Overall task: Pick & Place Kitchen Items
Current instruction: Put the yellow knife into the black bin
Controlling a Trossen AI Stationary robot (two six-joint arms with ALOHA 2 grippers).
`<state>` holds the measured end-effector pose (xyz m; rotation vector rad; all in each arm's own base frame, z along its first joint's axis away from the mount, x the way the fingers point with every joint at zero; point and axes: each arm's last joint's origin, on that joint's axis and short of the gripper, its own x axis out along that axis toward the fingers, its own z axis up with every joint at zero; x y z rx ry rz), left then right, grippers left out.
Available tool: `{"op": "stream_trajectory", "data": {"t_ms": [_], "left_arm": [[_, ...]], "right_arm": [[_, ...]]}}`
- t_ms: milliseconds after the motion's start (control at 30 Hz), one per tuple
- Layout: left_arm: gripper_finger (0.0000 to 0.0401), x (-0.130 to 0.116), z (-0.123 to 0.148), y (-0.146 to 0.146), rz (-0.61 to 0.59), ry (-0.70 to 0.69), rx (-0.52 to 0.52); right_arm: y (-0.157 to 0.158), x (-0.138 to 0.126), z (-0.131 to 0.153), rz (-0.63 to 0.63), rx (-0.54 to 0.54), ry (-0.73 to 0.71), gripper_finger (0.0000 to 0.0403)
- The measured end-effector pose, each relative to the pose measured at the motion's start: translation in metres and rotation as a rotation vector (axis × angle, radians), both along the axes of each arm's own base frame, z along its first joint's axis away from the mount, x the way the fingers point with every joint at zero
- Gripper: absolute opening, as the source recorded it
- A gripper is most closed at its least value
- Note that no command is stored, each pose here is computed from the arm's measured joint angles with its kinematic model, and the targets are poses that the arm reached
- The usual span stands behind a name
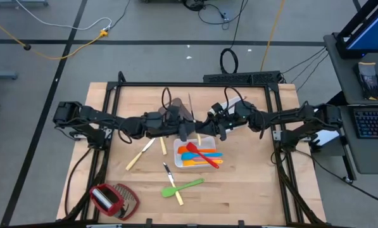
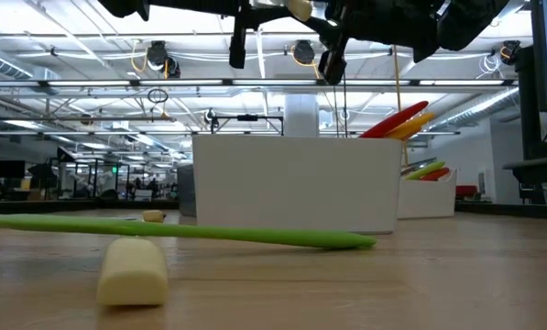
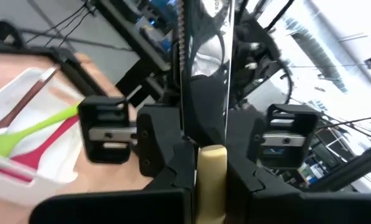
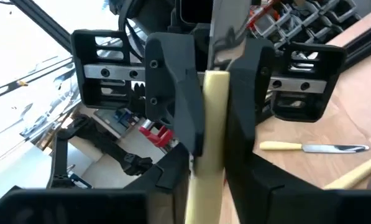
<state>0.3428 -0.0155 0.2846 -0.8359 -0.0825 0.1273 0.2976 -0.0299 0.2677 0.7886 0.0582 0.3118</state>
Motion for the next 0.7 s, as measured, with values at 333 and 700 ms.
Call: {"op": "stream_trajectory", "data": {"t_ms": [333,700], "left_arm": [[0.0033,-0.005,-0.006,0.004,0.025,0.116,-0.065],[0.0033,-0.042,-0.01,0.036,0.34,0.382,-0.183]], "right_arm": [[0.002,-0.001,-0.007,0.101,0.014,0.072,0.0121],[0.006,-0.003,-0.019,0.219,-0.02,0.187,0.0116]]}}
